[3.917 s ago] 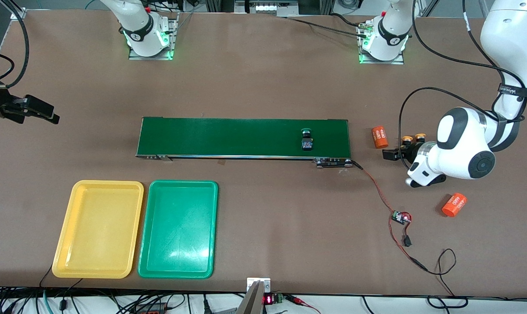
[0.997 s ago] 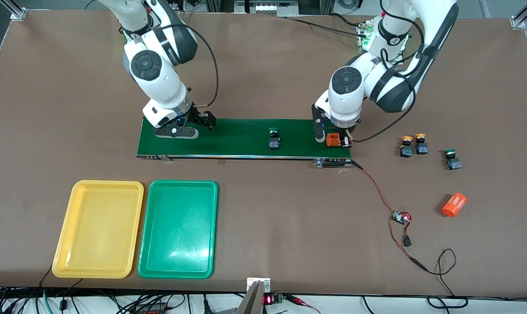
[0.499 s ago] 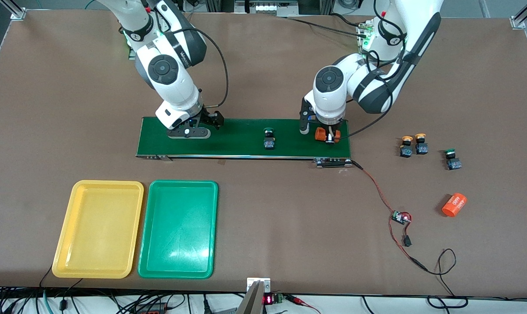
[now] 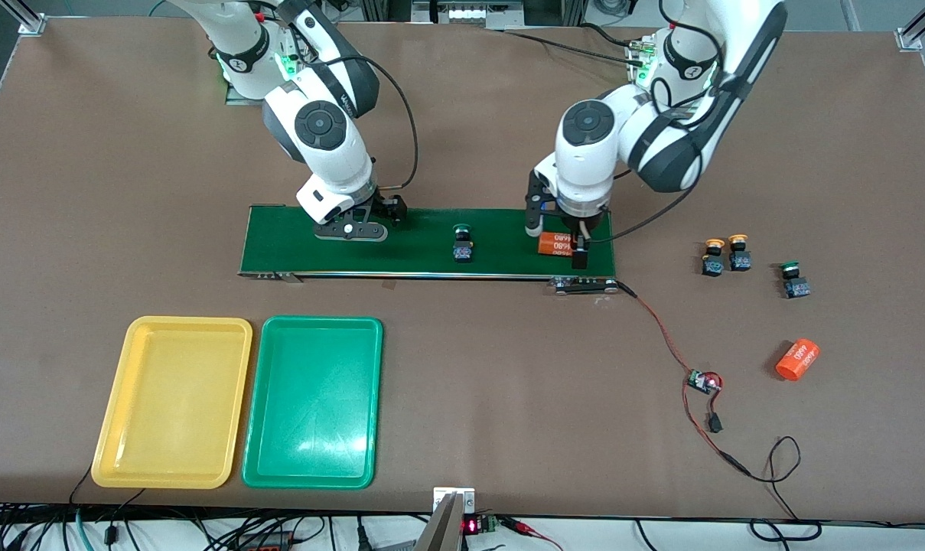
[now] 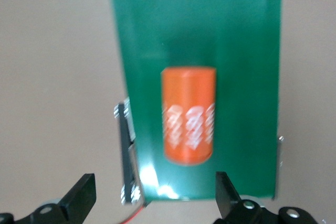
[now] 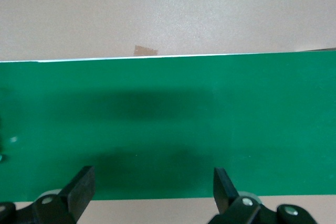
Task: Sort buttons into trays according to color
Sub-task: 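Set the cylinder on the belt while the right gripper lowers to the button, then grasp the green-cap button with the right gripper while the left gripper withdraws, then grasp another button with the left gripper while the right gripper lifts its button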
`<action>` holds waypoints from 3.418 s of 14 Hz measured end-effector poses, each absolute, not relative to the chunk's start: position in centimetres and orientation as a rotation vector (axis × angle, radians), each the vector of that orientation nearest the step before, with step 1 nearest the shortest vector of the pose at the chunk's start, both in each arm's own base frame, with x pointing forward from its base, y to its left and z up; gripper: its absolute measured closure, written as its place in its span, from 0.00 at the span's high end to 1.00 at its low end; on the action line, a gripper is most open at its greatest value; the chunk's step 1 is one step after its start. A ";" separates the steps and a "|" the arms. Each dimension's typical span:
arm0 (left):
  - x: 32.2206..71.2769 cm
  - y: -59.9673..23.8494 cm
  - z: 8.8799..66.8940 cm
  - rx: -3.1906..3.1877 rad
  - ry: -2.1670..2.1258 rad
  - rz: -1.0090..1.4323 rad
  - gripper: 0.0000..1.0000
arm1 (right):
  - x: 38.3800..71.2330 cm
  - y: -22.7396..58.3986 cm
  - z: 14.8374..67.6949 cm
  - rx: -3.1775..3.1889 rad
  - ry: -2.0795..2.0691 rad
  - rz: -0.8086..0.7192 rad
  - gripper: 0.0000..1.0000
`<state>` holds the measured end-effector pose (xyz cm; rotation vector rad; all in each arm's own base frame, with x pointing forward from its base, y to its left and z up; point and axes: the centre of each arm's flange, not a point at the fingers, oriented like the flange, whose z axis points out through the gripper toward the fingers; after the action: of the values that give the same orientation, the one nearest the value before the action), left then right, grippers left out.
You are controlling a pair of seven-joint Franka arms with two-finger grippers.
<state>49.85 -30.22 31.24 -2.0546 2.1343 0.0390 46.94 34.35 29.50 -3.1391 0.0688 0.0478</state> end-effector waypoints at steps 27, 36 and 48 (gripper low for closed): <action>53.0 1.6 18.6 -3.038 0.313 0.377 1.00 | 51.1 40.3 26.6 -3.106 0.160 -0.058 1.00; 52.1 0.9 16.2 -3.068 0.297 0.436 0.91 | 50.7 40.6 25.4 -3.118 0.151 -0.031 1.00; 53.9 -12.9 25.8 -3.199 0.384 0.414 0.40 | 50.3 40.9 23.5 -3.145 0.145 0.029 0.37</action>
<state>53.93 -12.85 25.84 -3.1995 0.3845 0.4141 50.32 40.85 23.50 -3.1455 0.1445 0.0287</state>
